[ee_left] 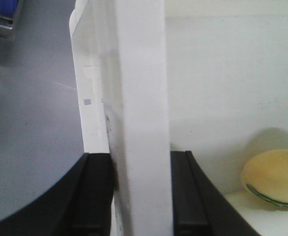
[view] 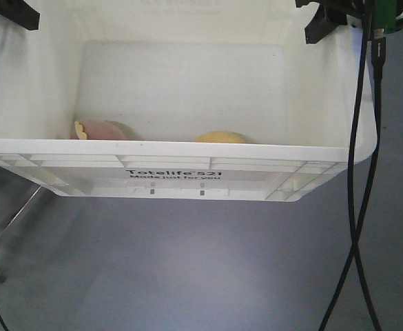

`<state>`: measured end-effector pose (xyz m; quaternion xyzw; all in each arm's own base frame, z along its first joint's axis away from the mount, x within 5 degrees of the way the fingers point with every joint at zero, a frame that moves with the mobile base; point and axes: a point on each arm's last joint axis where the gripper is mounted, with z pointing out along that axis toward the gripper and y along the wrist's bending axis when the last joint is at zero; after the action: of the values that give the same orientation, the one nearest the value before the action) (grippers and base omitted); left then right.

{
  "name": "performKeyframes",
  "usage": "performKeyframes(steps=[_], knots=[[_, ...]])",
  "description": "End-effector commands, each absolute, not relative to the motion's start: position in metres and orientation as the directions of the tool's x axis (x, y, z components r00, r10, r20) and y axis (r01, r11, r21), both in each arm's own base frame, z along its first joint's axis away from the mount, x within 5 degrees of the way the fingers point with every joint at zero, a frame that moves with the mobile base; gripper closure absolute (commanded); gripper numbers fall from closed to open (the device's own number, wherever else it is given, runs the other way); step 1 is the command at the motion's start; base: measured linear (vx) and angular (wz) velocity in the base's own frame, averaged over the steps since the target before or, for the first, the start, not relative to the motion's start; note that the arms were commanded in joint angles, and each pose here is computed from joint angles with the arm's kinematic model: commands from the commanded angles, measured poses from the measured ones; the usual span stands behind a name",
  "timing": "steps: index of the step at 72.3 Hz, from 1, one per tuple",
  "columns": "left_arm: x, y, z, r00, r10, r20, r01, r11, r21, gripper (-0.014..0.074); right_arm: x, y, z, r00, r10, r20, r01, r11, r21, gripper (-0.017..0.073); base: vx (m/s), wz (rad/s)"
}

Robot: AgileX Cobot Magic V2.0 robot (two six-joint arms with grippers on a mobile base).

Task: Place moving items into box and shelve
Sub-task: 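Hold the tote raised with both grippers while driving toward the blue-bin shelf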

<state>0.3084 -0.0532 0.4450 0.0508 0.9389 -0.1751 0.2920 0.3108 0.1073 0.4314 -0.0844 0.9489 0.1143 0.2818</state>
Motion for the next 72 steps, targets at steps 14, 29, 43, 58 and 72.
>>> performKeyframes(steps=[14,29,43,58,72], knots=[[0.2783,-0.0921,0.4929,-0.753,-0.092,-0.652,0.403,0.718,-0.567,0.0594,0.2813,0.1327,0.4640,-0.808,-0.062,-0.585,-0.357,0.842,0.404,0.0564,0.44,-0.49],[0.2783,-0.0921,0.4929,-0.753,-0.092,-0.652,0.403,0.718,-0.567,0.0594,0.2813,0.1327,0.4640,-0.808,-0.062,-0.585,-0.357,0.842,0.404,0.0564,0.42,-0.50],[0.2783,-0.0920,0.4928,-0.753,-0.092,-0.652,0.403,0.719,-0.566,0.0594,0.2813,0.1327,0.4640,-0.808,-0.062,-0.585,-0.357,0.842,0.404,0.0564,0.42,-0.52],[0.2783,-0.0920,0.4928,-0.753,-0.092,-0.652,0.403,0.718,-0.567,0.0594,0.2813,0.1327,0.4640,-0.808,-0.062,-0.585,-0.357,0.842,0.404,0.0564,0.42,-0.48],[0.2783,-0.0920,0.4928,-0.753,-0.092,-0.652,0.403,0.718,-0.567,0.0594,0.2813,0.1327,0.4640,-0.808,-0.062,-0.585,-0.357,0.842,0.404,0.0564,0.44,-0.39]])
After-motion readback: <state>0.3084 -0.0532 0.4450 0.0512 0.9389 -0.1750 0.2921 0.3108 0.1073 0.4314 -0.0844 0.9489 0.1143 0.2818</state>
